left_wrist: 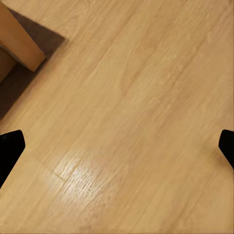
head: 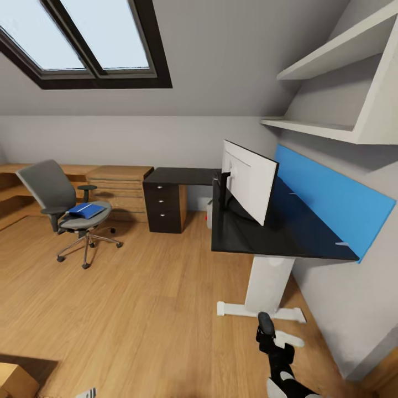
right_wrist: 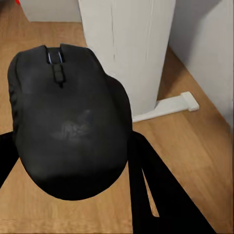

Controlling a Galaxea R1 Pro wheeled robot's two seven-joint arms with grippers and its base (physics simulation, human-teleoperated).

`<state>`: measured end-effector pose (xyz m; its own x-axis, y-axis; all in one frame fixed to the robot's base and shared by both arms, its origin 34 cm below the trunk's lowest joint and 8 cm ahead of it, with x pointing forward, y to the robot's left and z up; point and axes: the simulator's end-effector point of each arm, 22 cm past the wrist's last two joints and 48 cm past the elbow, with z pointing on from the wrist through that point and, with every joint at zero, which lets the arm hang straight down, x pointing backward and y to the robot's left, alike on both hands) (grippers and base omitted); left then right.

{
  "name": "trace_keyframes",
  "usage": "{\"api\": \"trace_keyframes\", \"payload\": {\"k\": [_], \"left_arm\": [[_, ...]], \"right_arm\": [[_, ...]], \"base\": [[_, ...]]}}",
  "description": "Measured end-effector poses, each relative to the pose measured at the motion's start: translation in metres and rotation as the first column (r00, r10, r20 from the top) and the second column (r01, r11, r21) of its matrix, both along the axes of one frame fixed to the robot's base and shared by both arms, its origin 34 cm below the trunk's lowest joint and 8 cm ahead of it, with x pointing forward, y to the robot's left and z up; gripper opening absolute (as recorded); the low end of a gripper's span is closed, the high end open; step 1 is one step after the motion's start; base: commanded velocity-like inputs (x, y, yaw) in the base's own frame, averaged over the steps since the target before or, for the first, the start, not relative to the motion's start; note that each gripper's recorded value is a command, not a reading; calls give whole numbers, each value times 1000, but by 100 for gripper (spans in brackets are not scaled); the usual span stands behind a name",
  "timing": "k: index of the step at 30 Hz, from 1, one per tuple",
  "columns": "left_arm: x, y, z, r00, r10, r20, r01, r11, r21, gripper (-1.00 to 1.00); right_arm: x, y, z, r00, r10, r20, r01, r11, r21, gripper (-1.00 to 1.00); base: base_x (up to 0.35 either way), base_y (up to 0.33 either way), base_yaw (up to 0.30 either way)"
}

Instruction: In the bedroom, organize the workspace by keeping the computer under the desk, ensuring the monitor is on the desk, placing the keyboard on the desk next to the monitor, placing the mouse on the desk next to the keyboard, moving the folder from the swivel chair onto the desk next to the mouse, stacking the notebook on top of the folder with the pen on top of the notebook, and positioning the swivel chair next to the desk.

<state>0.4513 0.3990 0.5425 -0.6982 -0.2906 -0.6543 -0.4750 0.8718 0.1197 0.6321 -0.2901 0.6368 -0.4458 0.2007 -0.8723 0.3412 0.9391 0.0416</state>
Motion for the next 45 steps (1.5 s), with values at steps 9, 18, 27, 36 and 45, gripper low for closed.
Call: {"api": "trace_keyframes", "payload": {"k": [9,18,27,36,45], "left_arm": [[-12,-38,-14,993,-106,-54,105,994,-20,100],[-13,-58,-15,987,-147,-58,145,988,-46,100],[-10,-67,-2,984,-174,-41,171,982,-80,100],[-10,-65,12,984,-174,-41,170,982,-78,100],[-11,-69,25,983,-176,-44,172,981,-85,100]], "right_arm": [[-26,32,-16,998,63,-28,-63,998,-13,-100],[-35,88,-17,964,262,-47,-264,963,-61,-100],[-36,96,-3,963,266,-45,-268,962,-54,-100],[-36,98,12,963,269,-36,-270,961,-54,-100],[-39,98,35,965,263,27,-261,963,-62,-100]], "base": [[219,193,113],[267,192,0],[313,95,0],[317,162,142],[317,172,207]]}}
